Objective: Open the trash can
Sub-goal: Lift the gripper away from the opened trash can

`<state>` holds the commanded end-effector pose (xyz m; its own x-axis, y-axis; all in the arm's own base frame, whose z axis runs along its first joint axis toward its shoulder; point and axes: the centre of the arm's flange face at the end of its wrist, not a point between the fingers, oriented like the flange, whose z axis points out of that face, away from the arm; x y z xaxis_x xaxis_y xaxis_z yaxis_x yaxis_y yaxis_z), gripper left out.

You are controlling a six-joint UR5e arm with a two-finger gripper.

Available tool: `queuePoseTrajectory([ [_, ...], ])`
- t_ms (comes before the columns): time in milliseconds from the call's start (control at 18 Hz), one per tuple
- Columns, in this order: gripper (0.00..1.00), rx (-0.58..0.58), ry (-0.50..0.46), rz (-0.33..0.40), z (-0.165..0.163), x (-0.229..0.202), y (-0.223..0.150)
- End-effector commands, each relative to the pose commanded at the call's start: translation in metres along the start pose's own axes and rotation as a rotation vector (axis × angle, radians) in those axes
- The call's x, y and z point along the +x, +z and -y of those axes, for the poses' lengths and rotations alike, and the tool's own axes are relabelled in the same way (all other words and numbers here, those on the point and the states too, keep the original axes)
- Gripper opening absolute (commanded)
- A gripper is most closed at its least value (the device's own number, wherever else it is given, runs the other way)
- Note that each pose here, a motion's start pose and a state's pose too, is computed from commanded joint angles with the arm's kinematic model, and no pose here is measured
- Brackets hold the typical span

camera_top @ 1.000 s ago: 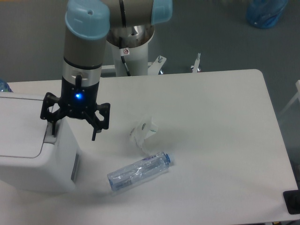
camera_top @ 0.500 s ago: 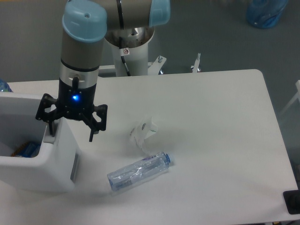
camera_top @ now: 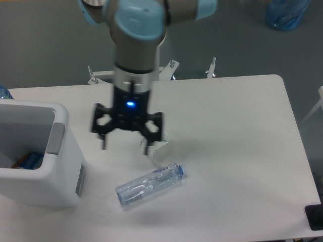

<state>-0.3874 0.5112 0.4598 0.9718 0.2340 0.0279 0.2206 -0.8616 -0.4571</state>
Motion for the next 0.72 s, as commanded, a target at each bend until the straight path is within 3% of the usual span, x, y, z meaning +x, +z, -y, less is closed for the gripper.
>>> queuePoseTrajectory([
  [167, 1.0, -0.023, 0.028, 0.04, -0.021, -0.059, 0.027],
  [333, 1.0, -0.115, 0.126, 0.121, -0.033, -0.091, 0.046],
  [500, 1.0, -0.17, 0.261, 0.111, -0.046, -0.101, 0.079],
  [722, 1.0, -0.251, 0.292, 0.149, -0.059, -0.108, 0.088],
])
